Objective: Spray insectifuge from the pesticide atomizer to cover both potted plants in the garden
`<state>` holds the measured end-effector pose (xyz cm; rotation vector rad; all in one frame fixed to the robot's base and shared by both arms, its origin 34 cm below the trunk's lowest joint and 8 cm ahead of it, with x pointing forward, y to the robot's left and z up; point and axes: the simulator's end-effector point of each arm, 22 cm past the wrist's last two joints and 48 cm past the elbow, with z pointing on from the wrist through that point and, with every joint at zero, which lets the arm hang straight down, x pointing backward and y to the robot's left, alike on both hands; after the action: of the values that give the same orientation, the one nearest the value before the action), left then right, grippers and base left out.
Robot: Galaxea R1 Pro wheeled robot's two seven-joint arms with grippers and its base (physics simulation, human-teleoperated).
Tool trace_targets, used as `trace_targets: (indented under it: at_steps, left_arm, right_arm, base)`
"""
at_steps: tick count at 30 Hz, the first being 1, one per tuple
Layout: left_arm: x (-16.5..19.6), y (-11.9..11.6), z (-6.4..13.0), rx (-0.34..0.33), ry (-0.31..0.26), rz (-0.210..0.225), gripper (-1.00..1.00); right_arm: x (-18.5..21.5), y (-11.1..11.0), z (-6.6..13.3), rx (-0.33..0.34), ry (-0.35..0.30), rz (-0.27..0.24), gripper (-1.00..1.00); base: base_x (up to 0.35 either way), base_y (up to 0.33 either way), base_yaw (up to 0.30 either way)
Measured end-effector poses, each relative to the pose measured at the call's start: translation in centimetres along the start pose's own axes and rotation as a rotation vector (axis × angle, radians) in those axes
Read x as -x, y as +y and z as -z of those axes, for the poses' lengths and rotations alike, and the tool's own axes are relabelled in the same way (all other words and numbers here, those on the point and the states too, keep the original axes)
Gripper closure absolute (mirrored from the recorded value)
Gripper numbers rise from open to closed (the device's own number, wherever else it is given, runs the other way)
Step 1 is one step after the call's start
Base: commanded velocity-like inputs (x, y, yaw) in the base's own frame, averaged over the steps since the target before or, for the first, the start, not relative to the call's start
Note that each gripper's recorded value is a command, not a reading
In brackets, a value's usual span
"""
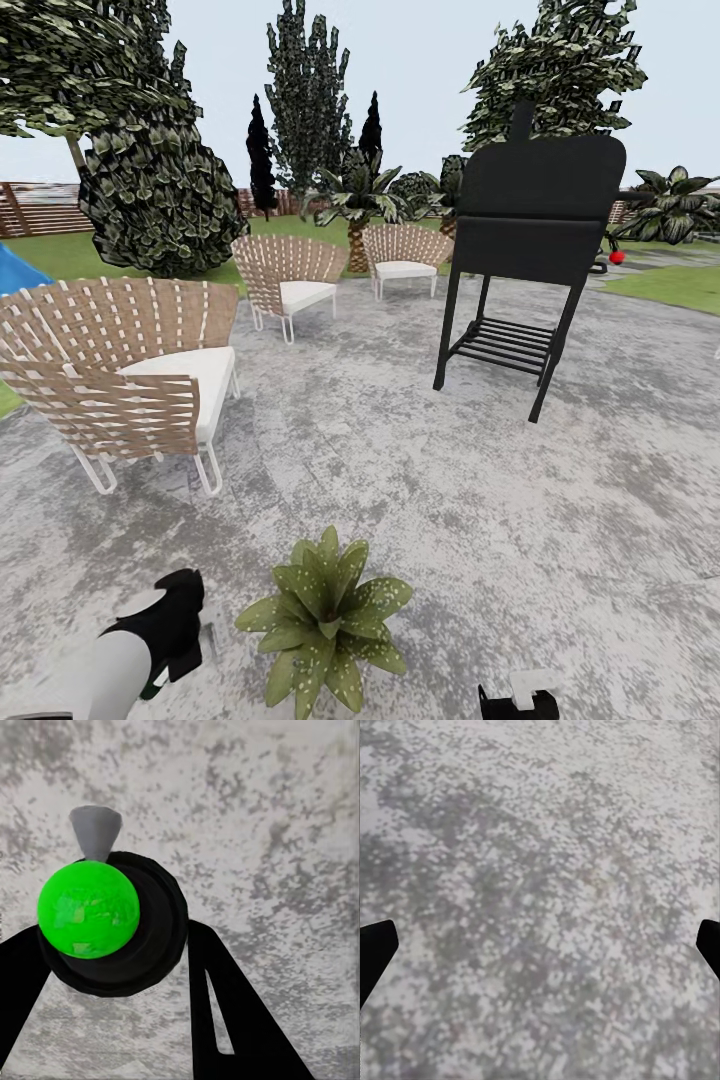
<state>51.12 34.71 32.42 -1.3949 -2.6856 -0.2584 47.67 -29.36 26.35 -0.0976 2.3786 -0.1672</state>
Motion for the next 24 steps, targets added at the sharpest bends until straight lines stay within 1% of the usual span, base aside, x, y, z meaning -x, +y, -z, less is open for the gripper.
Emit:
trace_targets:
  at_steps: [8, 10, 12, 14, 16, 18, 21, 23, 24]
  left_arm:
    - [-0.9, 1.2, 0.2, 0.021, 0.009, 0.01, 1.0]
    - [-1.7, 1.8, 0.2, 0.029, 0.019, 0.016, 1.0]
    - [-3.2, 3.1, 0.3, 0.045, 0.035, 0.027, 1.0]
    - [-4.0, 3.6, 0.3, 0.047, 0.039, 0.04, 1.0]
    - [-3.9, 3.5, 0.3, 0.029, 0.017, 0.066, 1.0]
    - [-2.9, 3.0, 0.4, 0.006, -0.021, 0.082, 1.0]
    - [-0.9, 1.6, 0.5, -0.029, -0.054, 0.074, 1.0]
    - [-0.2, 0.1, 0.7, -0.082, -0.062, 0.061, 1.0]
    - [-0.2, -0.7, 0.8, -0.122, -0.062, 0.058, 1.0]
  right_arm:
    - [0.0, 0.0, 0.0, 0.0, 0.0, 0.0, -1.0]
    - [0.0, 0.0, 0.0, 0.0, 0.0, 0.0, -1.0]
    - [0.0, 0.0, 0.0, 0.0, 0.0, 0.0, -1.0]
    - [0.0, 0.0, 0.0, 0.0, -0.001, 0.0, -1.0]
    - [0.0, 0.0, 0.0, 0.0, 0.0, 0.0, -1.0]
    - [0.0, 0.0, 0.0, 0.0, -0.001, 0.0, -1.0]
    - [0.0, 0.0, 0.0, -0.001, -0.001, 0.0, -1.0]
    - [0.1, 0.0, 0.0, -0.001, -0.001, 0.0, -1.0]
    - [0.1, 0.0, 0.0, -0.002, -0.001, 0.0, -1.0]
  base:
    - [0.0, 0.0, 0.0]
    - [0.0, 0.0, 0.0]
    - [0.0, 0.0, 0.0]
    - [0.0, 0.0, 0.008]
    - [0.0, 0.0, 0.095]
    - [0.0, 0.0, 0.188]
    - [0.0, 0.0, 0.26]
    - [0.0, 0.0, 0.273]
    - [0.0, 0.0, 0.275]
